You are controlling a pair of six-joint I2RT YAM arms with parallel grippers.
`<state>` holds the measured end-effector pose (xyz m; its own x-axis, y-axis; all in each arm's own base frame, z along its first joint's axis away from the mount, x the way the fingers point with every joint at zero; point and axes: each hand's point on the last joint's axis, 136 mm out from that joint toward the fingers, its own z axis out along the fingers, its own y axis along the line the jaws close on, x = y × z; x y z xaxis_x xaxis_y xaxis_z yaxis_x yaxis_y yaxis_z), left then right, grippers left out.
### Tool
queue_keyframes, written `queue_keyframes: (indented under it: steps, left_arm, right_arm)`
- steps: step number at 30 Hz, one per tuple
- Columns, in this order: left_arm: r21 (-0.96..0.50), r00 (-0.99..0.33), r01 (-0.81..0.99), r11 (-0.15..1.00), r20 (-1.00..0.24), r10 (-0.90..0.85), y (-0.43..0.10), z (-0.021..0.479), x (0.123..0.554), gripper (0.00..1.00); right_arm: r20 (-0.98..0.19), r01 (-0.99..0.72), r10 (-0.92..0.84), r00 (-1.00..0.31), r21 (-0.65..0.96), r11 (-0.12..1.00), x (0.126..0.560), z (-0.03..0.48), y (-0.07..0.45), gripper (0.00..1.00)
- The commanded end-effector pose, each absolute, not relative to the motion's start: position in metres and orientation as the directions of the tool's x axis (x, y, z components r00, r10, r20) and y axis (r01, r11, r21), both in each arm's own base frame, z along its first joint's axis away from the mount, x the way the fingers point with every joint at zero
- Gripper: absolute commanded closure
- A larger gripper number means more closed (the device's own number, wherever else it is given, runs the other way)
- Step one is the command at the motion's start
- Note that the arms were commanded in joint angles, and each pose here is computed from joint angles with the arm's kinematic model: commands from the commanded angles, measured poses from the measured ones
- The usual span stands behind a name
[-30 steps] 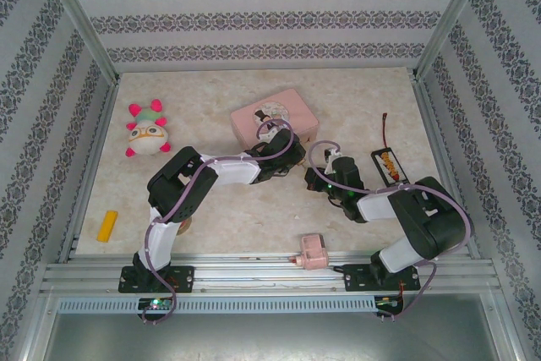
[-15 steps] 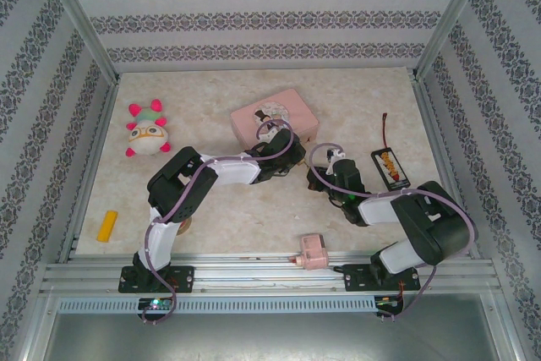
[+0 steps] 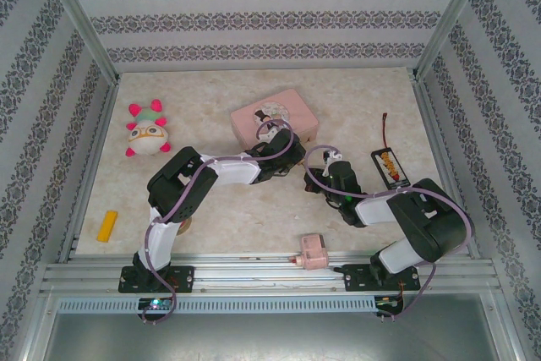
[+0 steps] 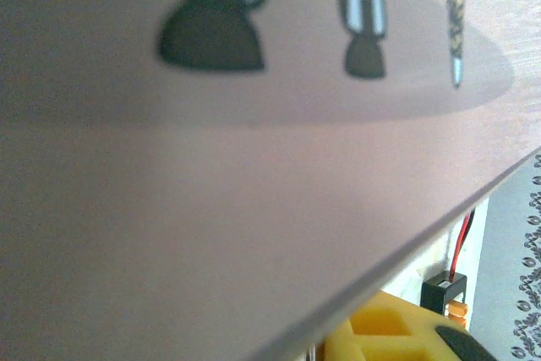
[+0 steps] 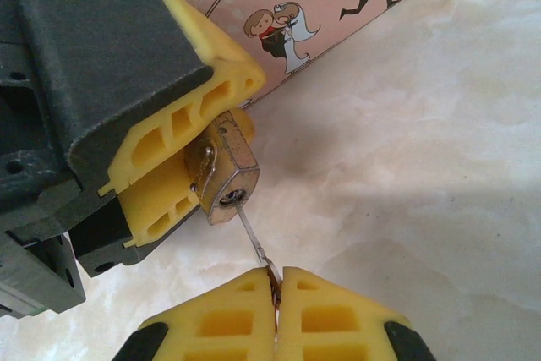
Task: Unlock the padlock with the key
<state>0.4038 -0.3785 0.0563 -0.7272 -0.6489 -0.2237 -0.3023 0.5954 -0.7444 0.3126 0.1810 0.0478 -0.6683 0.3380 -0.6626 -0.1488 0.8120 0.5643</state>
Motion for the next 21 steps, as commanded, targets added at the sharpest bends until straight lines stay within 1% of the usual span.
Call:
queue_keyframes:
  steps: [1,15,18,21]
  left_arm:
    - [-0.79,-0.772,-0.37,0.489,-0.031,-0.635,-0.4087,0.0463,0.379,0.93]
    - [-0.791,-0.774,-0.369,0.488,-0.029,-0.633,-0.409,0.0453,0.3785,0.93]
    - [-0.786,-0.774,-0.373,0.493,-0.03,-0.633,-0.4074,0.0435,0.3775,0.93]
    - [-0.78,-0.772,-0.38,0.498,-0.03,-0.635,-0.4054,0.0413,0.3761,0.93]
  right_arm:
    - [-0.702,-0.173,0.392,-0.594,0.587,0.791,0.3256,0.0747,0.1838,1.0]
    - [-0.693,-0.168,0.407,-0.595,0.602,0.78,0.3268,0.0769,0.1837,1.0]
    - [-0.672,-0.147,0.432,-0.602,0.625,0.767,0.3284,0.0759,0.1816,1.0]
    - [-0.626,-0.118,0.466,-0.626,0.666,0.736,0.3302,0.0753,0.1808,1.0]
